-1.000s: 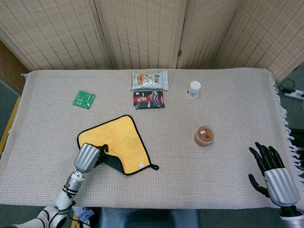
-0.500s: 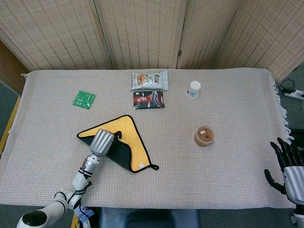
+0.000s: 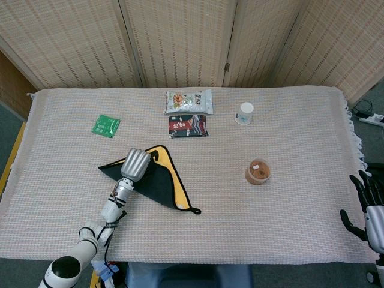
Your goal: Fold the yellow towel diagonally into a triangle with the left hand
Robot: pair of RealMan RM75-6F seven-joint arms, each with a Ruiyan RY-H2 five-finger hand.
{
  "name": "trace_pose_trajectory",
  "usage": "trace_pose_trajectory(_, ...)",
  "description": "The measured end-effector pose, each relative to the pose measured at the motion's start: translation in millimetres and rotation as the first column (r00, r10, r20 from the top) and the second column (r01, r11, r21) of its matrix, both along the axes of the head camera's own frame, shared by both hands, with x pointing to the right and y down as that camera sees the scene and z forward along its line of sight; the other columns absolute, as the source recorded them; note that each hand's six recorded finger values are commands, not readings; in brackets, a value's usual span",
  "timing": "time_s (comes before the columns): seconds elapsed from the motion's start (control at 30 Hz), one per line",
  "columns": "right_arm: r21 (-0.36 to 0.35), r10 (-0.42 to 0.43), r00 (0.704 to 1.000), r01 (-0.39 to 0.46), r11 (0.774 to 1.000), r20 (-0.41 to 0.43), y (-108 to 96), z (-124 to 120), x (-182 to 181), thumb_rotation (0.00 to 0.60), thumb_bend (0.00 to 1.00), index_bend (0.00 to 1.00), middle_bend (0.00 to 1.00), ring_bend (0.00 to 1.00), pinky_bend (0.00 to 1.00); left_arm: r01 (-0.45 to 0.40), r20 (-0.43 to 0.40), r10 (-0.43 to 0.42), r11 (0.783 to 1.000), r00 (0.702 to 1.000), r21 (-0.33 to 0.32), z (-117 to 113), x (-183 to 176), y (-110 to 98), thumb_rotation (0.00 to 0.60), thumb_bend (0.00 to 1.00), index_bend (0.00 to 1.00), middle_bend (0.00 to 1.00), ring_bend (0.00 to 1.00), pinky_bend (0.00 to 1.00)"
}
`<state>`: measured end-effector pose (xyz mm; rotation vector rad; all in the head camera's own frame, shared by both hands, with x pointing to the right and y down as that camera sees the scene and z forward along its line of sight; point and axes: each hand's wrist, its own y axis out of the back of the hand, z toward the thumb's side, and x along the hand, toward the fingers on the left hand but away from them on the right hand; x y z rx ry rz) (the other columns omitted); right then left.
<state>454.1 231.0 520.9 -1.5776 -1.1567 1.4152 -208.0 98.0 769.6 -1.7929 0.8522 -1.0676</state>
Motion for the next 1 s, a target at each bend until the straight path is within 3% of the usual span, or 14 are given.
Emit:
trace_pose_trajectory(0.33, 0.007, 0.020, 1.000, -0.020, 1.000, -0.002, -2, -2, 5, 0.600, 0.45, 0.00, 0.00, 0.00, 0.00, 0.001, 0.037, 0.001, 0.998, 0.999, -0.056, 14, 9, -3, 0.600, 0.48, 0.56, 1.00, 1.00, 1.00)
trace_pose_trajectory(1.0, 0.014, 0.065, 0.998, -0.065, 0.998, -0.013, -3, -6, 18, 0.600, 0.45, 0.00, 0.00, 0.00, 0.00, 0.022, 0.076, -0.015, 0.996, 0.997, -0.092, 20, 26, -22, 0.600, 0.48, 0.55, 1.00, 1.00, 1.00)
